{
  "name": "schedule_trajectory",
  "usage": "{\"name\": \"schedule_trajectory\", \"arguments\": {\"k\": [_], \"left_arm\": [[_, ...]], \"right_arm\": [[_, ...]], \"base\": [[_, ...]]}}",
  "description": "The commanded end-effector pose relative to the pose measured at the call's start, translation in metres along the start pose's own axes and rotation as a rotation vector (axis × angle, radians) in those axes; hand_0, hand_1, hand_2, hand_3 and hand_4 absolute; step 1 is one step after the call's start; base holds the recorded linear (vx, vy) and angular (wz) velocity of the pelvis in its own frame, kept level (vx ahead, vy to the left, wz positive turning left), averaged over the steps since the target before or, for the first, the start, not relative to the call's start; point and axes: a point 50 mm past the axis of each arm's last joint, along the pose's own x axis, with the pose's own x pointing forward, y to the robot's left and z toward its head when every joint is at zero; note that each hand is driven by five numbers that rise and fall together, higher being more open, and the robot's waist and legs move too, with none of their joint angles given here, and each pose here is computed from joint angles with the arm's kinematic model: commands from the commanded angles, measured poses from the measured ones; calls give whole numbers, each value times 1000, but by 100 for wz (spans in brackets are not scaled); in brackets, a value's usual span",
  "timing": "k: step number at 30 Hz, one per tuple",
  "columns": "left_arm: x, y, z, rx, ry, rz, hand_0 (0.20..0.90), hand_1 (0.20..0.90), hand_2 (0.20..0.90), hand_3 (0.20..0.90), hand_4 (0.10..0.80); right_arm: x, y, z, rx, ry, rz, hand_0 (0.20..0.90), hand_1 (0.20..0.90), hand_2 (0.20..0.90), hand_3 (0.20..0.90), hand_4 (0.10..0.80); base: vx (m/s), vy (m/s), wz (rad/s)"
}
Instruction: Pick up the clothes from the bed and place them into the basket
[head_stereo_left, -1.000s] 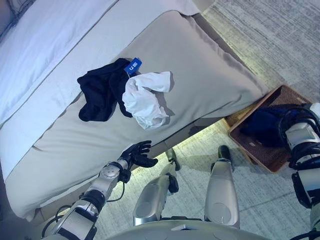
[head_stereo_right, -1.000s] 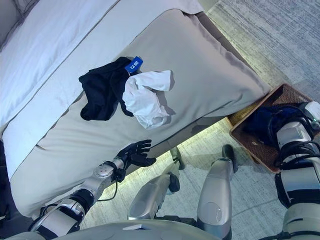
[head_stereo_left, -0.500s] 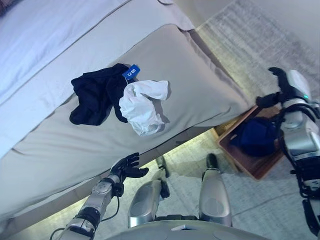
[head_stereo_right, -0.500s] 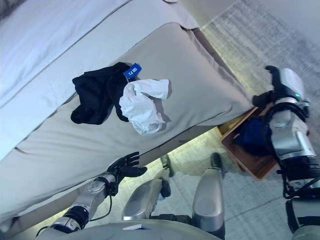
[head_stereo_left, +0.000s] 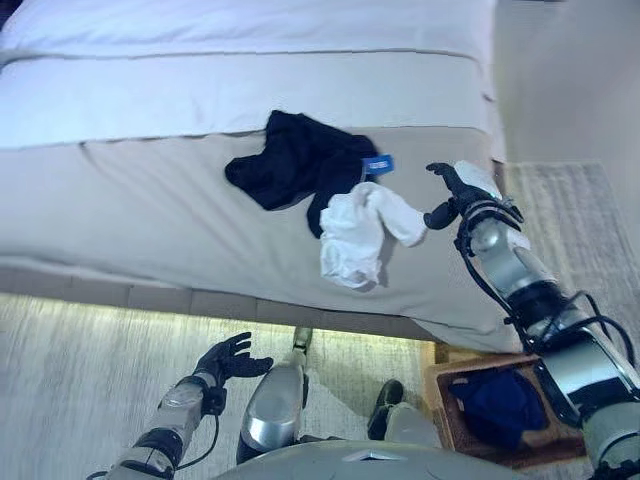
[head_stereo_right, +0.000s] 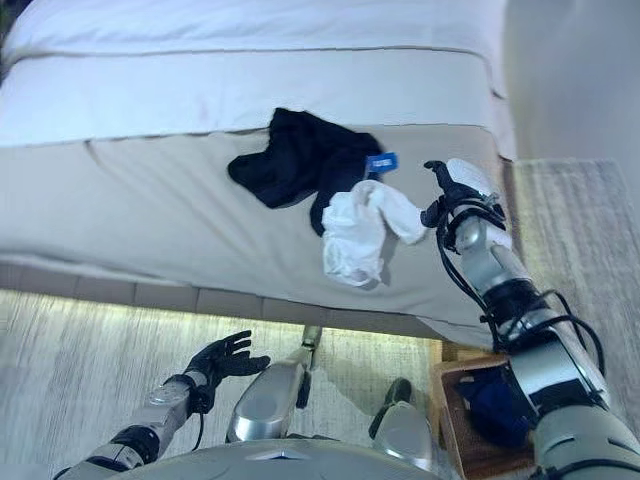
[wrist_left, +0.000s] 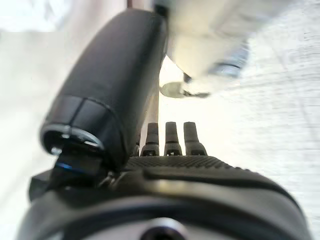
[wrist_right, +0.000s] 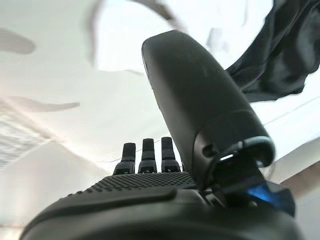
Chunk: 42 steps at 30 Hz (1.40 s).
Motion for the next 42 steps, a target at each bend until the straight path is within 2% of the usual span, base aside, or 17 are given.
{"name": "schedule_trajectory", "arguments": {"k": [1,3,4,8,13,14,15,16,21,26,30,33,37,42], "left_arm": [[2,6,15,17,-45,3,900,900,900,900,800],[3,7,22,13,-65,0,900,900,900,900,800],[3,7,23,15,-68,-2,900,900,900,900,800],[2,8,25,28,-83,-11,900,900,900,900,800],[2,8,34,63,-110,-19,900,900,900,900,800],[2,8,35,67,-113,-21,900,900,900,900,800],[3,8,38,79,-120,-22,900,900,900,900,800],[2,8,41,88,-129,-25,900,900,900,900,800],[2,8,49,117,-159,-30,900,900,900,900,800],[-1,9,39,100,-152,-12,900,900,900,900,800],[-4,11,17,54,-99,25,900,900,900,900,800],[-6,13,-1,46,-34,34,900,900,900,900,800],[-11,14,-23,60,36,29,900,900,900,900,800],[-13,10,-38,78,104,23,900,900,900,900,800]], "right_arm": [[12,-76,32,-89,-48,-291,900,900,900,900,800],[20,-74,11,-105,156,-183,900,900,900,900,800],[21,-72,6,-108,169,-174,900,900,900,900,800],[19,-56,-37,-130,437,16,900,900,900,900,800],[13,-45,-54,-100,578,135,900,900,900,900,800],[13,-45,-54,-98,584,140,820,820,820,807,707],[13,-45,-54,-88,581,142,371,371,371,282,182],[14,-47,-52,-72,567,119,300,300,300,200,100],[23,-69,-28,39,428,-51,300,300,300,200,100],[20,-125,39,200,77,-511,300,300,300,200,100],[-15,-162,74,318,-209,-837,300,300,300,200,100],[-41,-181,76,319,-332,-998,300,300,300,200,100],[-69,-195,68,270,-431,-1150,300,300,300,200,100],[-98,-203,50,217,-489,-1246,300,300,300,200,100]], "base": [[19,46,49],[23,32,36],[-19,29,26],[8,-8,31],[20,-78,21],[12,-104,26],[13,-96,22],[14,-96,13],[2,-76,5],[-4,-19,-5],[-33,7,-36],[9,-27,-43],[49,-70,-40],[27,-86,-47]]}}
